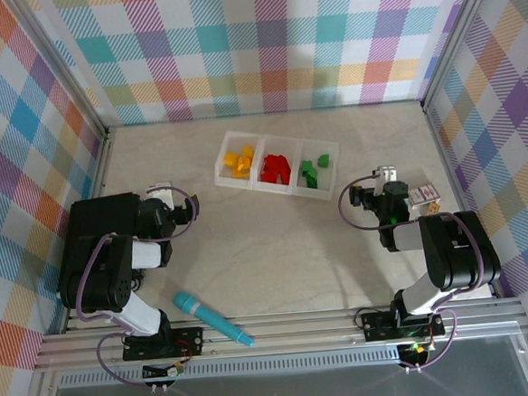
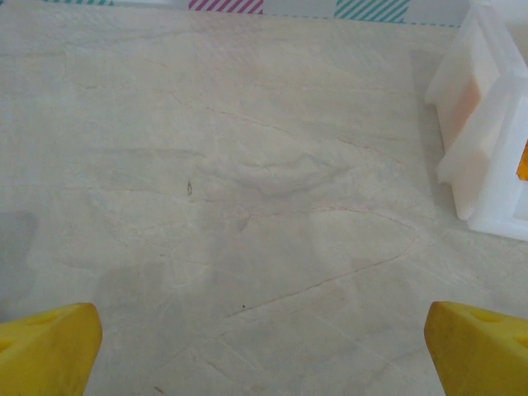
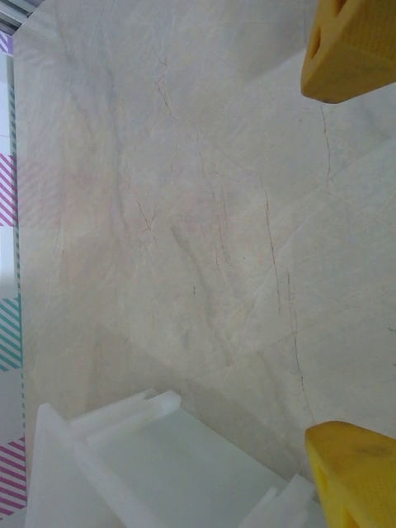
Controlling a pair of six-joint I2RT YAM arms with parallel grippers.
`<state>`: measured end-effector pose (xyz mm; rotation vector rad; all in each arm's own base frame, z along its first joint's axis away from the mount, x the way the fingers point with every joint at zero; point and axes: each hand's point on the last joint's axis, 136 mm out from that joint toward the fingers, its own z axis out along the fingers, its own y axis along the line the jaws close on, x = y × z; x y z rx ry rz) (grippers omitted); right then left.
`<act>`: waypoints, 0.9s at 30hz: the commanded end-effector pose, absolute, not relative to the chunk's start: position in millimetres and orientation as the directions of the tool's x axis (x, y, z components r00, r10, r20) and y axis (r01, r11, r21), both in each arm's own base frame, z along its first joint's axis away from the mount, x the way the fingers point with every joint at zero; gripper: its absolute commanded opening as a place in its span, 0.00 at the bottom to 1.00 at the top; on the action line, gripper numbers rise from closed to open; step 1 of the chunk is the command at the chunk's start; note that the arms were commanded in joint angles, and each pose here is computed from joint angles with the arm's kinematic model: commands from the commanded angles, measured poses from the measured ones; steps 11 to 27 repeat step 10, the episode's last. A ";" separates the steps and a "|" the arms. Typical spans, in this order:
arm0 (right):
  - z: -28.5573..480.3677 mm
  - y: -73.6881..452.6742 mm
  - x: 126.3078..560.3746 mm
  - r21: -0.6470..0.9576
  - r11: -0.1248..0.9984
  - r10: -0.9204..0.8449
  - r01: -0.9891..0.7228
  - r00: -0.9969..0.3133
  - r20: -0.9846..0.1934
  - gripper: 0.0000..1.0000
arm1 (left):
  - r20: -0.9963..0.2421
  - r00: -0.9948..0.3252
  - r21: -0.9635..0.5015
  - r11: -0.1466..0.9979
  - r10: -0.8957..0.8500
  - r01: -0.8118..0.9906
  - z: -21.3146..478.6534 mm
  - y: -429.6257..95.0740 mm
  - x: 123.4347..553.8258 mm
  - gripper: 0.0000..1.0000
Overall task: Sort the legos into containers by color
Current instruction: Reset both arms
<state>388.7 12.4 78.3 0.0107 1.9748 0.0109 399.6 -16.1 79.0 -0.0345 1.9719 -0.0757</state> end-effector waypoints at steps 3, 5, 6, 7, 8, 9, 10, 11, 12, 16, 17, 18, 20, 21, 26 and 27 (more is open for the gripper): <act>91.3 14.0 397.8 0.037 0.999 0.033 -0.004 -0.363 -0.931 0.99 | -0.917 -0.393 -0.086 0.996 -0.075 0.010 80.7 -16.0 400.7 1.00; 90.6 14.0 398.4 0.048 0.999 0.039 -0.015 -0.370 -0.928 0.99 | -0.916 -0.394 -0.084 0.996 -0.073 0.009 80.4 -16.1 400.6 1.00; 91.5 15.4 398.5 0.046 0.999 0.034 -0.025 -0.365 -0.930 0.99 | -0.917 -0.393 -0.083 0.997 -0.073 0.007 80.7 -15.7 400.6 0.99; 90.9 18.3 397.8 0.045 0.998 0.026 -0.043 -0.369 -0.929 0.99 | -0.916 -0.394 -0.082 0.997 -0.072 0.008 80.2 -16.1 400.6 1.00; 91.0 19.0 397.6 0.045 0.998 0.025 -0.048 -0.367 -0.930 0.99 | -0.917 -0.393 -0.082 0.997 -0.072 0.007 80.6 -16.0 400.8 1.00; 92.1 19.2 397.6 0.046 0.998 0.025 -0.048 -0.363 -0.931 0.99 | -0.917 -0.393 -0.082 0.997 -0.073 0.007 80.4 -16.2 400.6 0.99; 92.8 19.9 396.2 0.042 0.998 0.021 -0.052 -0.357 -0.934 0.99 | -0.917 -0.392 -0.082 0.997 -0.072 0.007 80.9 -16.3 400.9 1.00; 92.8 19.9 396.2 0.042 0.998 0.021 -0.052 -0.357 -0.934 0.99 | -0.917 -0.392 -0.082 0.997 -0.072 0.007 80.9 -16.3 400.9 1.00; 92.8 19.9 396.2 0.042 0.998 0.021 -0.052 -0.357 -0.934 0.99 | -0.917 -0.392 -0.082 0.997 -0.072 0.007 80.9 -16.3 400.9 1.00; 92.8 19.9 396.2 0.042 0.998 0.021 -0.052 -0.357 -0.934 0.99 | -0.917 -0.392 -0.082 0.997 -0.072 0.007 80.9 -16.3 400.9 1.00; 92.8 19.9 396.2 0.042 0.998 0.021 -0.052 -0.357 -0.934 0.99 | -0.917 -0.392 -0.082 0.997 -0.072 0.007 80.9 -16.3 400.9 1.00; 92.8 19.9 396.2 0.042 0.998 0.021 -0.052 -0.357 -0.934 0.99 | -0.917 -0.392 -0.082 0.997 -0.072 0.007 80.9 -16.3 400.9 1.00; 92.8 19.9 396.2 0.042 0.998 0.021 -0.052 -0.357 -0.934 0.99 | -0.917 -0.392 -0.082 0.997 -0.072 0.007 80.9 -16.3 400.9 1.00; 92.8 19.9 396.2 0.042 0.998 0.021 -0.052 -0.357 -0.934 0.99 | -0.917 -0.392 -0.082 0.997 -0.072 0.007 80.9 -16.3 400.9 1.00; 92.8 19.9 396.2 0.042 0.998 0.021 -0.052 -0.357 -0.934 0.99 | -0.917 -0.392 -0.082 0.997 -0.072 0.007 80.9 -16.3 400.9 1.00; 92.8 19.9 396.2 0.042 0.998 0.021 -0.052 -0.357 -0.934 0.99 | -0.917 -0.392 -0.082 0.997 -0.072 0.007 80.9 -16.3 400.9 1.00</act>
